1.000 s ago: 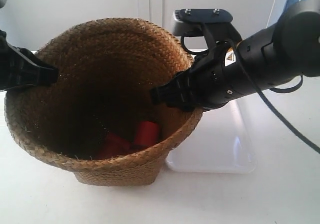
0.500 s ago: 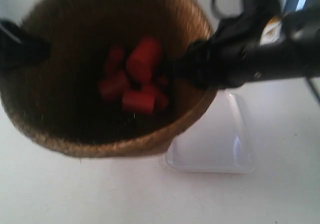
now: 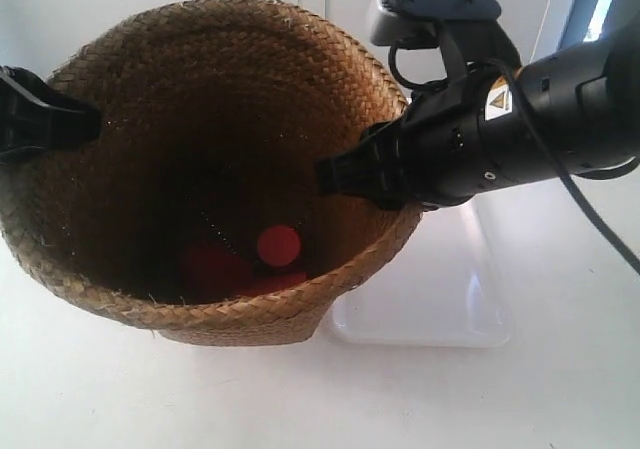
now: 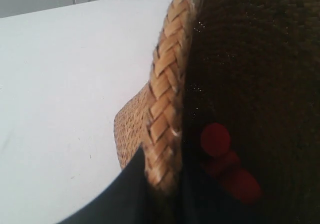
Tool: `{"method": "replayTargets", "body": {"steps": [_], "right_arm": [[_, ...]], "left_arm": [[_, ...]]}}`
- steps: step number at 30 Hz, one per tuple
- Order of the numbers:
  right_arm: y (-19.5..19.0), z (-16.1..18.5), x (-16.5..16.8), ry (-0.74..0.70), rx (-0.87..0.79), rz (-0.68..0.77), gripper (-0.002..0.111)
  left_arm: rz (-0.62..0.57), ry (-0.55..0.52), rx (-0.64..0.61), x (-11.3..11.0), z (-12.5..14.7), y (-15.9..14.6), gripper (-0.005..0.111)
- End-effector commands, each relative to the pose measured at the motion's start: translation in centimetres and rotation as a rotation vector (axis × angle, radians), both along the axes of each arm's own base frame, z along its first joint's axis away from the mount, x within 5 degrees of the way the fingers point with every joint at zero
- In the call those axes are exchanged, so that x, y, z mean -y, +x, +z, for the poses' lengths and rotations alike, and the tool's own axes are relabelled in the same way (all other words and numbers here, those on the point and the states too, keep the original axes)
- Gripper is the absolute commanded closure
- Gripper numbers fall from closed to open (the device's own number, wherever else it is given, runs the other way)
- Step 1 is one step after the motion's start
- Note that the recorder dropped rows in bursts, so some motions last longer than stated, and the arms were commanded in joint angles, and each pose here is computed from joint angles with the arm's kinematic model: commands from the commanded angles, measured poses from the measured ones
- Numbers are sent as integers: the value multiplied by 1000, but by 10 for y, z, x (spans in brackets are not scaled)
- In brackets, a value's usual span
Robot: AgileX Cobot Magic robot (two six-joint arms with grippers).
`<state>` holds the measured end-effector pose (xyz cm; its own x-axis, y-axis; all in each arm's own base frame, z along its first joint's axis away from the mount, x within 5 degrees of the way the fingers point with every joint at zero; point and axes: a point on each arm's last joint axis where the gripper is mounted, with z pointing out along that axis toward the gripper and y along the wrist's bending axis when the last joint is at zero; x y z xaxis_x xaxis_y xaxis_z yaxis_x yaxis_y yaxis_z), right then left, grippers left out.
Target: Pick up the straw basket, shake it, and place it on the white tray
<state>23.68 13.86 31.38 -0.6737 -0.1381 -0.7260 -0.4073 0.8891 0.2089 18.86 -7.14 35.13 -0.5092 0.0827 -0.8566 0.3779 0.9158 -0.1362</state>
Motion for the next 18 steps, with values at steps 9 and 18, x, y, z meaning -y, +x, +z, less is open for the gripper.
{"method": "replayTargets", "body": {"steps": [9,18], "right_arm": [[12,-23,-6,-59,-46,17,108],[-39,95,19,129,274,31,108]], "left_arm": [[-7,61,-39,1,-18,10,107],[-27,-40,242,-9,77,-31,107]]}}
